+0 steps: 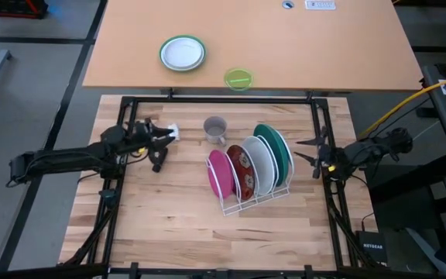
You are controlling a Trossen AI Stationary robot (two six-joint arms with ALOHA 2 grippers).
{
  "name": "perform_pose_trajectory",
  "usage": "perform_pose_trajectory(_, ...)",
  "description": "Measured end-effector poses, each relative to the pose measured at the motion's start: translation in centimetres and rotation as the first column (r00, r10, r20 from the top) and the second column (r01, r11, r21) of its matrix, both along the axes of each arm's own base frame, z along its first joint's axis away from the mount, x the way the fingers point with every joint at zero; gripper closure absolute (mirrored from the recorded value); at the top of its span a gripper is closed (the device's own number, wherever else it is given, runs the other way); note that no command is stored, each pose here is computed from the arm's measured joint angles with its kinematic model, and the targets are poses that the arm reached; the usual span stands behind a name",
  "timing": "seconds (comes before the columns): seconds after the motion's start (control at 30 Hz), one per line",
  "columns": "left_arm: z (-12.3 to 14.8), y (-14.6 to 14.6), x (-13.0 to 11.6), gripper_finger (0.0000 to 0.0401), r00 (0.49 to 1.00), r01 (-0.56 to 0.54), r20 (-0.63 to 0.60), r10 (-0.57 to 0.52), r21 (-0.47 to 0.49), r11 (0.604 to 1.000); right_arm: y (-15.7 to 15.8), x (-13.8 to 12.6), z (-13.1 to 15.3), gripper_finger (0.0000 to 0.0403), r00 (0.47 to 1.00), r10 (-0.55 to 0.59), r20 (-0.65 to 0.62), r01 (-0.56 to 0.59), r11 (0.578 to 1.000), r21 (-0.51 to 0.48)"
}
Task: Sort dishes
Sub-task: Return to Home Position
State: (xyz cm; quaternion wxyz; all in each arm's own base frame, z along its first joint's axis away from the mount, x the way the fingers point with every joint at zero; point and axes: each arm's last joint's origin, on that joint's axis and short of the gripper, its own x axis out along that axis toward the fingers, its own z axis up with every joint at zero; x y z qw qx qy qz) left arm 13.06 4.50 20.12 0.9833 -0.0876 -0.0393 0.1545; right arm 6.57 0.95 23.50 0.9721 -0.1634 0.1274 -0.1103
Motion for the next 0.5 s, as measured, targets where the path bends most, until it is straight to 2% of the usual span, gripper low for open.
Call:
perform_pose_trajectory(0.13,-0.6,-0.6,-1.5,0.0258,0.998,-0.016,0.064,0.014,0.029,0.999,-0.4,-0.9,-0.1,0.023,1.0,0.0,0.025,-0.001,1.0,0.011)
perform_pose_trajectory(0.3,-2.1,-0.8,-2.7,0.0258,0.996,-0.063,0.058,0.062,0.017,0.998,-0.7,-1.5,-0.3,0.023,1.0,-0.001,0.028,0.001,1.0,0.013)
perform_pose_trajectory(0.5,-2.3,-1.1,-3.6,0.0258,0.995,-0.091,0.05,0.089,0.037,0.995,-0.6,-1.5,-0.4,0.023,1.0,0.013,0.023,-0.014,1.0,0.02)
